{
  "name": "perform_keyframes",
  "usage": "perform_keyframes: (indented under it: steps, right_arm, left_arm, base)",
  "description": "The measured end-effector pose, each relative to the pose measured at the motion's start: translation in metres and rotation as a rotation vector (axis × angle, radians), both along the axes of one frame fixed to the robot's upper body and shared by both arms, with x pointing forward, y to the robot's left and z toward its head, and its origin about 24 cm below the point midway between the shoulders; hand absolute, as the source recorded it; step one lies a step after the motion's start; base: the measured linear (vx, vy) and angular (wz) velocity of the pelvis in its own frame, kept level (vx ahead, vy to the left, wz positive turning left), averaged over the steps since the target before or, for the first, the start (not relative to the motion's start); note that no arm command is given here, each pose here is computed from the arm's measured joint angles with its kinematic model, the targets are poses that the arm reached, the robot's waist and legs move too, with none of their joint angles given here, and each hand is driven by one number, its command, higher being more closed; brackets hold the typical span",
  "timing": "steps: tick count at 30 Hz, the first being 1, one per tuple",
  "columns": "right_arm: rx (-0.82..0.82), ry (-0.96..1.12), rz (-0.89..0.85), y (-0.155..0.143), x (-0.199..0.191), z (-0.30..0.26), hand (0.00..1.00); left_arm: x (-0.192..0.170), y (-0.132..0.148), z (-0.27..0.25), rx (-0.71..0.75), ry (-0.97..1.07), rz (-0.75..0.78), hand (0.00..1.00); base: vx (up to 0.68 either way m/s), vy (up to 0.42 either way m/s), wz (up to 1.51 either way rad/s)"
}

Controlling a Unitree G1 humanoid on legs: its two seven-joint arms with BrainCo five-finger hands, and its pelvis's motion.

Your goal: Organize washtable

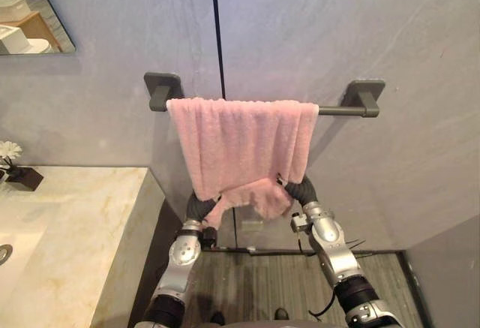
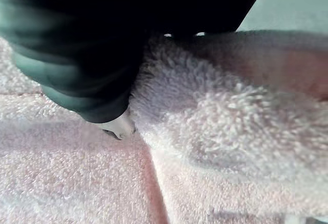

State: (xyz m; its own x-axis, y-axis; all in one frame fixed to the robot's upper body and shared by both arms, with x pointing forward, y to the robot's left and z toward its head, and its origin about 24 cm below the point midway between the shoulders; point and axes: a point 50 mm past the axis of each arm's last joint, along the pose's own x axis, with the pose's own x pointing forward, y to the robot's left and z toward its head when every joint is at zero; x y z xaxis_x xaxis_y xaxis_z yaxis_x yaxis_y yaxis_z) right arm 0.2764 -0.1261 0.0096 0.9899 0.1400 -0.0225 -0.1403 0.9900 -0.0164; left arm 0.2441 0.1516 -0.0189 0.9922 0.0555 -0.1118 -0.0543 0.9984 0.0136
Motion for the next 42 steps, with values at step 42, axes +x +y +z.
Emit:
perform_keyframes:
  steps: [42]
  right_arm:
    - [0.097,-0.884,0.376,0.022,-0.04,0.194,0.0]
  left_arm:
    - [-0.012,-0.036,0.202,-0.165,-0.913,-0.482,0.0]
  base:
    - [-0.02,-0.008,-0.01]
